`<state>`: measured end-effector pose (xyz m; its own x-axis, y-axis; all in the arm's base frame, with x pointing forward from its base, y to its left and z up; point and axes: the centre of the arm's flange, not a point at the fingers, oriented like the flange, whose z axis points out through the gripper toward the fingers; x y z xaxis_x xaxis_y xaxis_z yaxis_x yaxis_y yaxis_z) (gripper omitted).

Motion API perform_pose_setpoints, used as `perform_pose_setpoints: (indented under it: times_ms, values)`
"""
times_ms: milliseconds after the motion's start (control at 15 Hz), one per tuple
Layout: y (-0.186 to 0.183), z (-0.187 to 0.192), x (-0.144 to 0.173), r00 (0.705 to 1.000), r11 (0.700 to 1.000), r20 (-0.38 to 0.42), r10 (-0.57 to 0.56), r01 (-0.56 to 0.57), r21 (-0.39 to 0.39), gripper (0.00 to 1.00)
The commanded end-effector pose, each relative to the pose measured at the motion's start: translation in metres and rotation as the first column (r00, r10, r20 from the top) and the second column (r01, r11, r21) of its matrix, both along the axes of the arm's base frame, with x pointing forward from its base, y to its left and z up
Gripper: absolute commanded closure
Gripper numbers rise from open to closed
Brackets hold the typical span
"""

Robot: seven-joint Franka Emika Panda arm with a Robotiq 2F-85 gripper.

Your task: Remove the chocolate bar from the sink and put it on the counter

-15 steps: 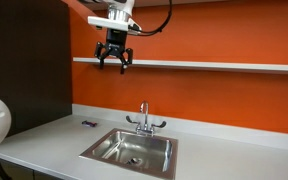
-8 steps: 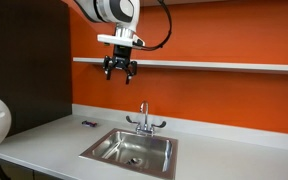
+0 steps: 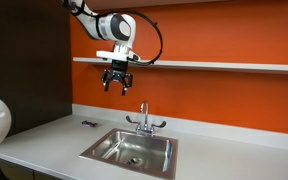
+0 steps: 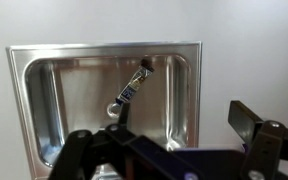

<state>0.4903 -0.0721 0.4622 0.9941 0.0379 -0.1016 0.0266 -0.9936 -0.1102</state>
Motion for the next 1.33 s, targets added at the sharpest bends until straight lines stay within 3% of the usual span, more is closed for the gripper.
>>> perform_pose_setpoints:
  times_ms: [0, 1267]
  values:
    - [0.016, -0.009, 0.009, 0.998, 0.998, 0.007, -0.066, 0.066, 0.001, 0.00]
    - [0.033, -0.155, 0.045, 0.971, 0.970, -0.002, -0.240, 0.239, -0.048, 0.00]
